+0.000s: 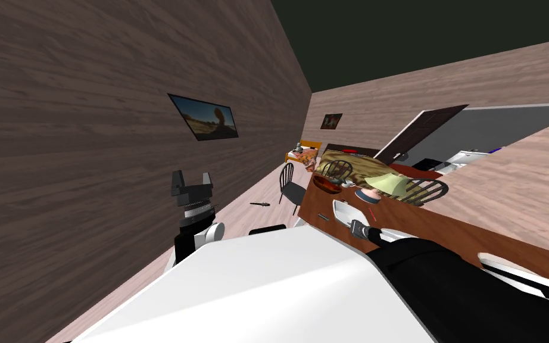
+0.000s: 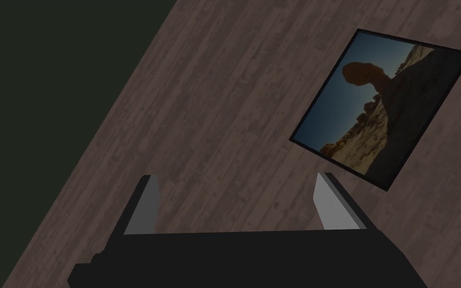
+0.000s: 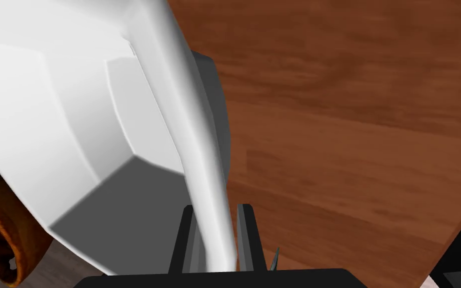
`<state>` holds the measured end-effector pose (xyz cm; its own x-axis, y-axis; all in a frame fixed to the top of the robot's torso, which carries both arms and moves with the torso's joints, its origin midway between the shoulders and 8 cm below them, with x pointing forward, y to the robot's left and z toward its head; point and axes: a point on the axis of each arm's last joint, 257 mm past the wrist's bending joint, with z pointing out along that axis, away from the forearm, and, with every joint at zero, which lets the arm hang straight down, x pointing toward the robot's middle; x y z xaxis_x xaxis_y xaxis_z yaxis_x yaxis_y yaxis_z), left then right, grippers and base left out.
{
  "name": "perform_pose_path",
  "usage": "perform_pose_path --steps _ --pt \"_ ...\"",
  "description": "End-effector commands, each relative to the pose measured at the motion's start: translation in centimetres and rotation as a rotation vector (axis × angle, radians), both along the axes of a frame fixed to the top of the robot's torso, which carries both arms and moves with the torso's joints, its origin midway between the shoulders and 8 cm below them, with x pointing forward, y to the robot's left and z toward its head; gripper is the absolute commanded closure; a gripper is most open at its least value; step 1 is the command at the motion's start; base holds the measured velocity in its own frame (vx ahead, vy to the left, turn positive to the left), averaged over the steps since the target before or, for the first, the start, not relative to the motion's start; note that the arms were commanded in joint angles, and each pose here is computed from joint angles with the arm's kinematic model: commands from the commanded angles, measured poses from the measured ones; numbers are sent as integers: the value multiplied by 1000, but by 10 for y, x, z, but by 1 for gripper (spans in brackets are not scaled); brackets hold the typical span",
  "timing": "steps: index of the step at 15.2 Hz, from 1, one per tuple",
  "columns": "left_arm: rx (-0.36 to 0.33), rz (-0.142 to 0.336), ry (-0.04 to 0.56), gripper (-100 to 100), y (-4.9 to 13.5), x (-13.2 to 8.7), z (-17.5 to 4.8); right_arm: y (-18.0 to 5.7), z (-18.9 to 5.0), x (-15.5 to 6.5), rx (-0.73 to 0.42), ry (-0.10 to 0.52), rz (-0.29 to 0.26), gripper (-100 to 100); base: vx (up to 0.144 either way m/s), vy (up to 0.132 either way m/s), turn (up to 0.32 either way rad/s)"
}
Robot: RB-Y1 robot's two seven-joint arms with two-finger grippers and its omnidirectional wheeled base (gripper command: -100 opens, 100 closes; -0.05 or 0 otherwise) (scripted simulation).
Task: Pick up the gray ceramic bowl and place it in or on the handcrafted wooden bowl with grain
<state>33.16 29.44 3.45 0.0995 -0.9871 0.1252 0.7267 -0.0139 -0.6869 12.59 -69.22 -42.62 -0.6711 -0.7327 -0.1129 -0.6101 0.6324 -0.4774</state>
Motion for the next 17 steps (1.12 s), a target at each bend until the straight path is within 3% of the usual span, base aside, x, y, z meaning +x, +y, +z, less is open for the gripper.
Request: perform_pose_path --steps 1,6,10,13,17 --pt "0 0 0 0 0 0 0 -5 5 -9 5 11 -19 100 203 141 71" --pt "0 0 0 0 0 0 0 -19 18 -26 7 35 -59 100 223 121 57" --pt "0 0 0 0 0 0 0 -36 42 -25 -2 40 -77 100 217 107 19" --pt "0 0 0 0 0 0 0 -46 59 -18 -13 41 -66 100 185 16 -17" --pt "0 0 0 0 0 0 0 -62 90 -2 -36 41 -34 100 122 -67 -46"
